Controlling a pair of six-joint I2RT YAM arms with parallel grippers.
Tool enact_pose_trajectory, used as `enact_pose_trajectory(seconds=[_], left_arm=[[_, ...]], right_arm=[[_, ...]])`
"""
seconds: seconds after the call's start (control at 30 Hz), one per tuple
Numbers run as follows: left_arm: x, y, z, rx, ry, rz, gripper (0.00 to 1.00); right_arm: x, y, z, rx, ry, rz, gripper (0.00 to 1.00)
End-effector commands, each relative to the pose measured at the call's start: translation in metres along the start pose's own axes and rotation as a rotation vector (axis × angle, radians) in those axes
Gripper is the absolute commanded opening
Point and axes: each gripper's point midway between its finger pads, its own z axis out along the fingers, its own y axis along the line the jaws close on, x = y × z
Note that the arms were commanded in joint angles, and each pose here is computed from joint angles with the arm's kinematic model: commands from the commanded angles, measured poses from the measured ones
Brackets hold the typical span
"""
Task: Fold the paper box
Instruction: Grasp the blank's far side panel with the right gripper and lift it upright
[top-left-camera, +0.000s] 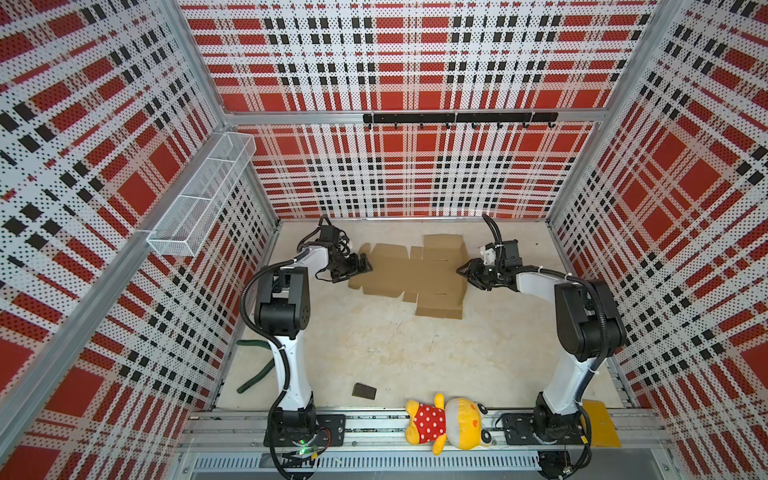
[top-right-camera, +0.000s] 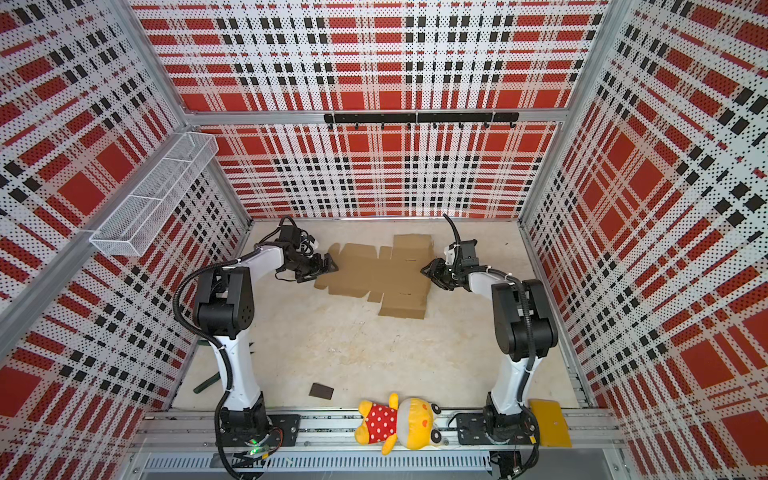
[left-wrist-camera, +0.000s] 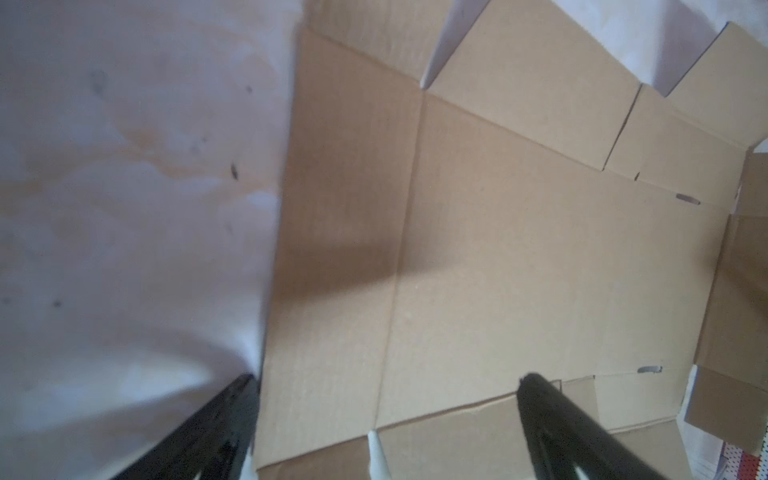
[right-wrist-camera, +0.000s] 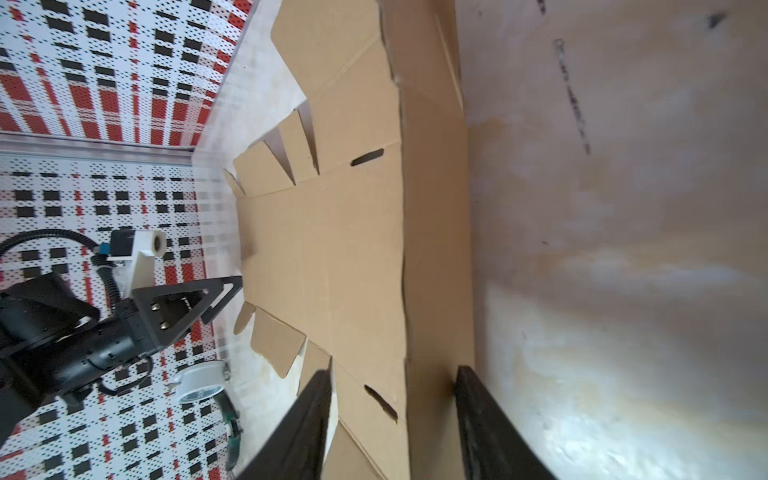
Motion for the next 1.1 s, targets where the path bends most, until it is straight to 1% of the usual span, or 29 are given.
enact_pose_trajectory(seconds=[0.0, 0.17, 0.27, 0.33, 0.43, 0.5, 0.67, 0.73, 0.83, 0.93, 1.03, 1.07], left_arm=[[0.005, -0.017, -0.008, 0.036, -0.015, -0.005, 1.00], [0.005, -0.022, -0.018, 0.043, -0.043, 0.009, 1.00], [0.006, -0.021, -0.026, 0.047, -0.066, -0.029, 0.99], [0.007, -0.019, -0.032, 0.049, -0.088, -0.046, 1.00], [0.008, -0.021, -0.047, 0.041, -0.131, -0.043, 0.99], [0.008, -0.023, -0.059, 0.027, -0.169, -0.026, 1.00], [-0.002, -0.046, -0.110, 0.011, -0.304, 0.093, 1.00], [-0.004, -0.059, -0.131, 0.023, -0.361, 0.157, 0.99], [-0.005, -0.073, -0.159, 0.050, -0.433, 0.210, 1.00], [-0.005, -0.081, -0.181, 0.086, -0.487, 0.232, 1.00], [-0.006, -0.084, -0.198, 0.118, -0.532, 0.236, 1.00], [-0.007, -0.084, -0.202, 0.124, -0.541, 0.241, 0.99]], right_arm=[[-0.007, 0.006, -0.013, 0.033, -0.020, -0.062, 0.40], [-0.004, -0.001, -0.021, 0.065, -0.012, -0.069, 0.22], [-0.003, -0.005, -0.030, 0.095, -0.015, -0.081, 0.18], [-0.001, -0.008, -0.036, 0.122, -0.016, -0.107, 0.11], [-0.001, -0.009, -0.046, 0.153, -0.018, -0.148, 0.03], [-0.001, -0.009, -0.052, 0.171, -0.015, -0.177, 0.02], [-0.011, 0.004, -0.076, 0.229, 0.000, -0.352, 0.01], [-0.019, 0.013, -0.090, 0.262, 0.002, -0.444, 0.01], [-0.031, 0.026, -0.109, 0.310, 0.002, -0.579, 0.01], [-0.045, 0.044, -0.126, 0.334, -0.013, -0.705, 0.00], [-0.050, 0.068, -0.138, 0.338, -0.011, -0.886, 0.00], [-0.052, 0.077, -0.141, 0.351, -0.013, -0.963, 0.00]])
